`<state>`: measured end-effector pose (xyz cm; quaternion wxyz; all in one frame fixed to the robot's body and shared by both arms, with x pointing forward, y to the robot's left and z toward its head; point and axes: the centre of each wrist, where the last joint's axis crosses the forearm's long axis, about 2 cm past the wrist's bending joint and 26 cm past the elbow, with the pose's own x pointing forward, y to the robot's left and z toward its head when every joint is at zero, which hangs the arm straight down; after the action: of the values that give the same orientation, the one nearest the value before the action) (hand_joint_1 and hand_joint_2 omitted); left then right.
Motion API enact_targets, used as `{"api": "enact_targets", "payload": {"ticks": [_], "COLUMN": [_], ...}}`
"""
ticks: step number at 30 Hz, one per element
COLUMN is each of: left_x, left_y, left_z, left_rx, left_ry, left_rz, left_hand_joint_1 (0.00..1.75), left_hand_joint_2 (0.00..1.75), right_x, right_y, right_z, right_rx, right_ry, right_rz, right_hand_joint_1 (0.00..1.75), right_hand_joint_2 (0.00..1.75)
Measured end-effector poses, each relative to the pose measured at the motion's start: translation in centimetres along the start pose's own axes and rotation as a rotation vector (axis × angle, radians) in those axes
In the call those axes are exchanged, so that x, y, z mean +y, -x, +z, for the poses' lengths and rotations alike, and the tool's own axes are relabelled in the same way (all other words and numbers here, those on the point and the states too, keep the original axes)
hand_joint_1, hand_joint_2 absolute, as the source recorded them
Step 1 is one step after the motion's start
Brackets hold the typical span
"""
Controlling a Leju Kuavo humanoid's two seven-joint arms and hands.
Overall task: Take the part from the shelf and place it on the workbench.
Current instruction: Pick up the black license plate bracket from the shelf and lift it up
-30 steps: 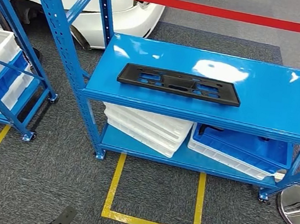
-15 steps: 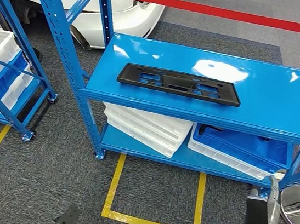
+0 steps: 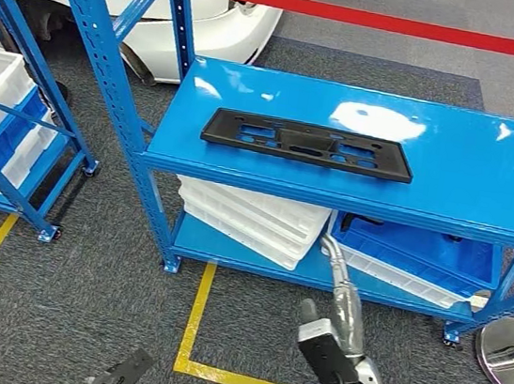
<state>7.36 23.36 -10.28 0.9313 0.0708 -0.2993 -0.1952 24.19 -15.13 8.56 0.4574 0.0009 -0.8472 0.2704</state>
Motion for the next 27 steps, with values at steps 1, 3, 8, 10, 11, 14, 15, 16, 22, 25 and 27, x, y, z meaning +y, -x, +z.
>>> {"api": "enact_targets", "payload": {"ticks": [1, 3, 8, 10, 11, 14, 15, 16, 22, 25, 27], "left_x": [0.0, 0.0, -0.1, -0.2, -0.2, -0.2, -0.2, -0.2, -0.3, -0.3, -0.4], "left_y": [-0.1, -0.1, -0.4, -0.4, -0.4, -0.4, -0.5, -0.5, -0.3, -0.2, -0.1], "left_z": [0.0, -0.1, -0.2, -0.2, -0.2, -0.2, -0.2, -0.2, -0.1, -0.1, 0.0], "left_rx": [-0.005, -0.016, -0.055, -0.068, -0.072, -0.077, -0.08, -0.082, -0.082, -0.081, -0.077], "left_ry": [0.009, 0.028, 0.093, 0.117, 0.124, 0.133, 0.136, 0.14, 0.145, 0.145, 0.148], "left_rz": [-0.003, -0.009, -0.015, -0.011, -0.01, -0.005, -0.003, -0.001, 0.018, 0.02, 0.021], "left_hand_joint_1": [0.0, 0.0, 0.0, 0.0, 0.0, 0.0, 0.0, 0.0, 0.0, 0.0, 0.0], "left_hand_joint_2": [0.0, 0.0, 0.0, 0.0, 0.0, 0.0, 0.0, 0.0, 0.0, 0.0, 0.0], "right_x": [0.7, 1.9, 4.4, 5.0, 5.2, 5.4, 5.5, 5.5, 5.0, 4.5, 4.1], "right_y": [-0.5, -1.4, -3.3, -3.7, -3.8, -4.0, -4.0, -4.0, -4.0, -3.9, -3.7], "right_z": [-0.3, -0.7, -1.0, -0.9, -0.8, -0.7, -0.6, -0.6, -0.1, 0.5, 0.9], "right_rx": [-0.024, -0.067, -0.154, -0.166, -0.169, -0.177, -0.175, -0.172, -0.155, -0.14, -0.127], "right_ry": [-0.027, -0.075, -0.157, -0.169, -0.173, -0.182, -0.181, -0.179, -0.132, -0.105, -0.09], "right_rz": [-0.005, -0.012, -0.008, -0.003, -0.001, 0.006, 0.01, 0.014, 0.029, 0.031, 0.034], "right_hand_joint_1": [0.0, 0.0, 0.0, 0.0, 0.0, 0.0, 0.0, 0.0, 0.0, 0.0, 0.0], "right_hand_joint_2": [0.0, 0.0, 0.0, 0.0, 0.0, 0.0, 0.0, 0.0, 0.0, 0.0, 0.0]}}
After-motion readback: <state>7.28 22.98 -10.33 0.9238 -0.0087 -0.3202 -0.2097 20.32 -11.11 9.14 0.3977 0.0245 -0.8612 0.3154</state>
